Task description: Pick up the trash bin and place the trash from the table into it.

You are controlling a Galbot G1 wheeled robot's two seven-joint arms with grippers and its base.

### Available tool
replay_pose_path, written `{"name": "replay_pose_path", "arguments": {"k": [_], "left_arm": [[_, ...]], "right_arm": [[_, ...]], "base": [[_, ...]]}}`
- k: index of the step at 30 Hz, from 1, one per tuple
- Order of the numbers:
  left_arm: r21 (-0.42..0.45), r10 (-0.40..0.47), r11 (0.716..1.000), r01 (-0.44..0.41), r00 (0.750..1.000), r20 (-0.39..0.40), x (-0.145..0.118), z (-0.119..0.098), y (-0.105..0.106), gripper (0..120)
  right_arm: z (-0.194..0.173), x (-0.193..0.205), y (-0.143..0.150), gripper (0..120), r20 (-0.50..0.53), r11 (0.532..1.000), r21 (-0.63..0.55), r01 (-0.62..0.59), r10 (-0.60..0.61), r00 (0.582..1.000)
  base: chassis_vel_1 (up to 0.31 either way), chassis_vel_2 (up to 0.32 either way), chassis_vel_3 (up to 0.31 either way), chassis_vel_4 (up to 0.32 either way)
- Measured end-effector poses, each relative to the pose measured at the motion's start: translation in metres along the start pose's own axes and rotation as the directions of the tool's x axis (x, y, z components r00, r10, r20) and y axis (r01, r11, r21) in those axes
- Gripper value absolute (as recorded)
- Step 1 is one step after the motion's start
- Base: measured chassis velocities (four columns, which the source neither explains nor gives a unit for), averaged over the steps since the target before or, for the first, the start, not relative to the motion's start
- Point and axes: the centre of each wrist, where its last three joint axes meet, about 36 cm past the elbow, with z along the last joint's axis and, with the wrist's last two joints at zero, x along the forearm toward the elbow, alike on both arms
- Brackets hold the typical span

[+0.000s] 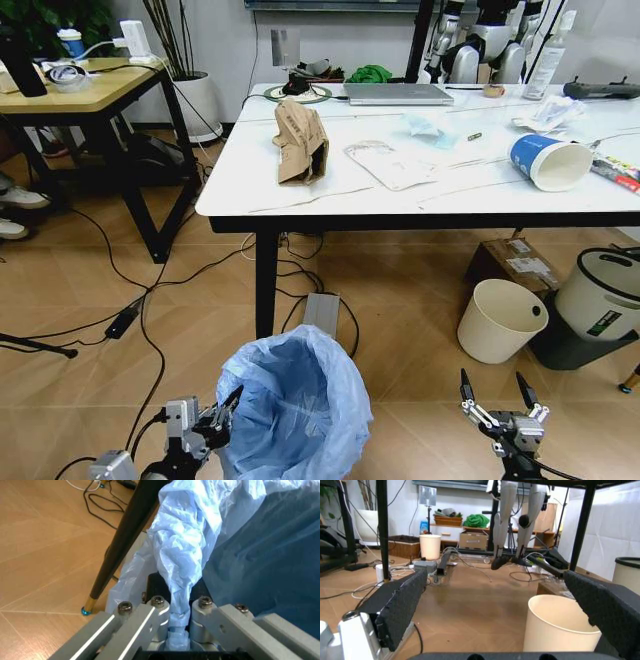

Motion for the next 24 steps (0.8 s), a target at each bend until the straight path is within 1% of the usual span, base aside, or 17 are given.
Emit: {"name": "replay_pose_path", "arguments": {"k": [24], "left_arm": [[-0.002, 0.005, 1.000, -0.005, 1.000, 0.009, 0.0001, 0.0012, -0.0002, 0]], "right_arm": [[-0.0011, 0.0023, -0.0007, 100, 0.003, 1.000, 0.004, 0.006, -0.006, 1.000]], "base": [[0.000, 0.000, 0.000, 0.000]]}}
